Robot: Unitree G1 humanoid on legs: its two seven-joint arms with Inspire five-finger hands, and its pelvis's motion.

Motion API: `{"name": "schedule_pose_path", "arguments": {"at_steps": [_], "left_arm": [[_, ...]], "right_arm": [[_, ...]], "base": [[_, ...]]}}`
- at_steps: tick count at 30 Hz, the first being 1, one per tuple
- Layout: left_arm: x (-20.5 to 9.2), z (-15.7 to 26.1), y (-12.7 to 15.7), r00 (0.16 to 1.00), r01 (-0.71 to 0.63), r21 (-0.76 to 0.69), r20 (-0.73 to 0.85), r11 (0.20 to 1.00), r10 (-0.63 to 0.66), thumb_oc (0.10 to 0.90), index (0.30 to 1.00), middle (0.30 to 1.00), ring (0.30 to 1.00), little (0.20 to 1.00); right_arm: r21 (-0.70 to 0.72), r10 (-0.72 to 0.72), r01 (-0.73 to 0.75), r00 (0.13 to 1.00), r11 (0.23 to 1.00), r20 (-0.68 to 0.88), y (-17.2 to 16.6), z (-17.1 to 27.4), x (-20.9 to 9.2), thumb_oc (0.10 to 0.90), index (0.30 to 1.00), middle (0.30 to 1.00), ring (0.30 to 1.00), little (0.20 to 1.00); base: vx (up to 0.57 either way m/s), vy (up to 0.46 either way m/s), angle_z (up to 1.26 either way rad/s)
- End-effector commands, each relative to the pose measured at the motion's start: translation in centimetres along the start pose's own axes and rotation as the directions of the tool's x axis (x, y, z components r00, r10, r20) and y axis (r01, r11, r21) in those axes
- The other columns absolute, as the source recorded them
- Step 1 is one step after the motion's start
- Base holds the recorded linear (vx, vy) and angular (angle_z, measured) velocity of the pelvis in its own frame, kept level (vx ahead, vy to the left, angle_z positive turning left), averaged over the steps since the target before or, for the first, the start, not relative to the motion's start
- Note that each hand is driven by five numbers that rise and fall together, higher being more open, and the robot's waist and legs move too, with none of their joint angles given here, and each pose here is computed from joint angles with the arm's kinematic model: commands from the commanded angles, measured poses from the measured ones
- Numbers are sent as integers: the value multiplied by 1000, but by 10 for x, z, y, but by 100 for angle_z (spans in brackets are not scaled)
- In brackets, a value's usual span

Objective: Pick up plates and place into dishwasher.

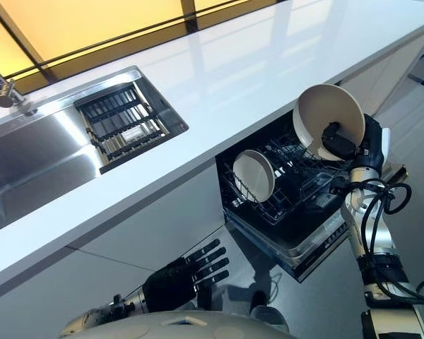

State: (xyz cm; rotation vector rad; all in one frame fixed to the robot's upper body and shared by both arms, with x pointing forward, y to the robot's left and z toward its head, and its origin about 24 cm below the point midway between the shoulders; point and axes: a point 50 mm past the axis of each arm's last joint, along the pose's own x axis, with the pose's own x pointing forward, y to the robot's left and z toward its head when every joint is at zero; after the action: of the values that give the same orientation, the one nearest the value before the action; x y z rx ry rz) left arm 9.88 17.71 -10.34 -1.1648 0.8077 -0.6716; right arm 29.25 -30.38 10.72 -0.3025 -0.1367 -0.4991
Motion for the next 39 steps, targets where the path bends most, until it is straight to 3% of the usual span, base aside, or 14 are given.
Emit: {"name": "schedule_pose_path", "arguments": {"at_steps": [1,6,8,10,12,16,22,24,29,39], "left_arm": [[-12,-16,7,996,-4,-23,-94,1000,2,800,900,900,900,900],[-38,-25,27,958,-264,-36,-128,964,257,800,900,900,900,900],[-54,-24,40,888,-444,34,-115,895,445,800,900,900,900,900],[-60,-21,45,850,-517,54,-85,854,520,800,900,900,900,900],[-75,-11,54,740,-662,161,-16,732,672,800,900,900,900,900],[-87,-7,63,569,-779,337,26,528,822,800,900,900,900,900],[-96,1,70,255,-784,611,150,114,955,800,900,900,900,900],[-94,1,72,205,-785,615,148,72,968,800,900,900,900,900],[-82,13,70,183,-770,638,214,4,960,800,900,900,900,900],[-56,41,61,254,-748,663,323,-26,911,800,900,900,900,900]], "right_arm": [[-62,-64,87,950,994,305,-12,79,38,100,300,300,300,200],[-251,-58,140,950,958,308,-15,85,53,100,300,300,300,200],[-336,-42,137,961,932,274,-18,86,61,100,300,300,300,200],[-379,-38,137,966,915,255,-21,86,66,100,300,300,300,200],[-456,-31,120,980,882,199,-24,83,73,100,300,300,300,200],[-543,-70,113,993,832,98,-39,71,81,100,300,300,300,200],[-621,-129,86,991,779,-24,-50,43,77,100,300,300,300,200],[-627,-136,73,989,775,-53,-48,35,75,100,300,300,300,200],[-636,-149,65,986,769,-80,-50,31,75,100,300,300,300,200],[-616,-203,131,978,776,-47,-54,39,82,100,300,300,300,200]], "base": [[0,0,0],[40,-8,4],[51,2,5],[37,1,4],[34,-6,6],[5,-20,8],[-4,-26,23],[-4,-30,4],[-57,-32,1],[-121,-10,4]]}}
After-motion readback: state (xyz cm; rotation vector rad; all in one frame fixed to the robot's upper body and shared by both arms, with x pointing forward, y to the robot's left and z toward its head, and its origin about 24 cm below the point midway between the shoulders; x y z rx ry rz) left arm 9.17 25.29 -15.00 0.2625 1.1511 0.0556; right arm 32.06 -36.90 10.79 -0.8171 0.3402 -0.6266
